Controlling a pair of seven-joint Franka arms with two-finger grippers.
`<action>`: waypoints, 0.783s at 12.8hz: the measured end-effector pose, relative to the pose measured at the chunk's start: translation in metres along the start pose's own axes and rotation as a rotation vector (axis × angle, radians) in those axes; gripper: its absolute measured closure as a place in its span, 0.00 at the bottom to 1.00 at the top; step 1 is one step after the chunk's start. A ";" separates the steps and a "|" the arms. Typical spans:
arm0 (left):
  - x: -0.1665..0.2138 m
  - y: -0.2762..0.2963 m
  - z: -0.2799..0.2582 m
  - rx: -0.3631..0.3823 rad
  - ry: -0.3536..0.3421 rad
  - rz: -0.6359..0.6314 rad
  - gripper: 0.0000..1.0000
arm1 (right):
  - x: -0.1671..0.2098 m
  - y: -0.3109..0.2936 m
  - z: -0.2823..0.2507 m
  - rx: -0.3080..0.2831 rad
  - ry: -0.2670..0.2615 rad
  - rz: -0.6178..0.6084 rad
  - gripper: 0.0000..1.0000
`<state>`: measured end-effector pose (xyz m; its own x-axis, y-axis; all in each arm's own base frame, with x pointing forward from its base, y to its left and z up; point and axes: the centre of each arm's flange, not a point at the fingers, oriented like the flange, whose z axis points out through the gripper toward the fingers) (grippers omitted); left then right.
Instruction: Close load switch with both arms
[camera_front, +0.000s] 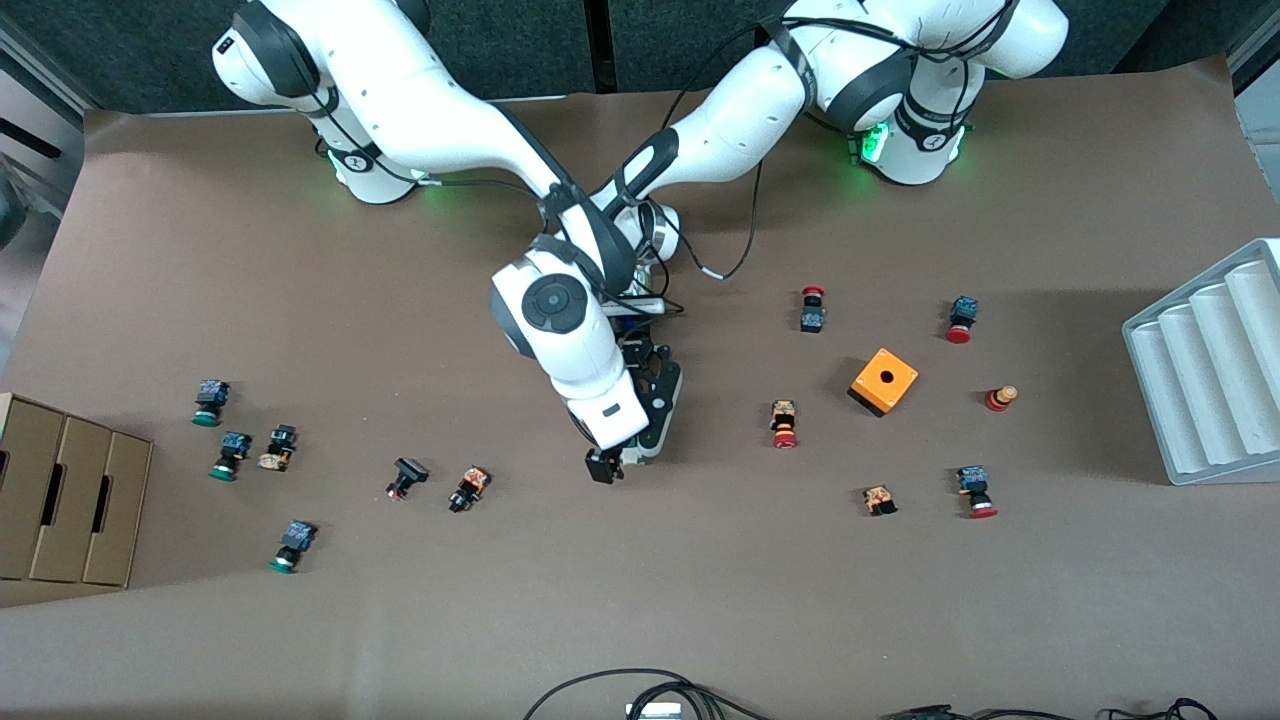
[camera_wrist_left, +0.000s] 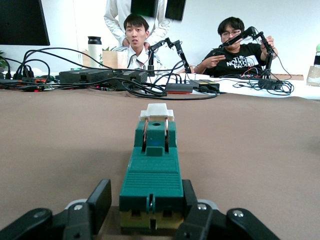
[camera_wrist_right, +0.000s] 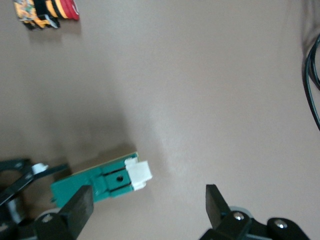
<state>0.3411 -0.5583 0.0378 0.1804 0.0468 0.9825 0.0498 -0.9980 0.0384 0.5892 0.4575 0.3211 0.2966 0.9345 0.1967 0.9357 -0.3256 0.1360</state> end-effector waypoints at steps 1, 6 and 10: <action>0.000 0.000 0.000 0.000 0.000 0.000 0.36 | -0.001 0.003 -0.011 0.007 -0.005 0.004 0.00; 0.000 0.000 0.000 0.000 0.000 0.000 0.36 | -0.019 0.031 -0.062 0.021 -0.015 0.065 0.00; 0.000 0.000 0.000 0.000 0.000 0.000 0.36 | -0.043 0.057 -0.109 0.045 -0.036 0.239 0.00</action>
<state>0.3411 -0.5583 0.0378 0.1801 0.0467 0.9825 0.0498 -0.9980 0.0383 0.6084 0.3830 0.4262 0.5166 0.8365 0.1828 0.8454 -0.5321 0.0458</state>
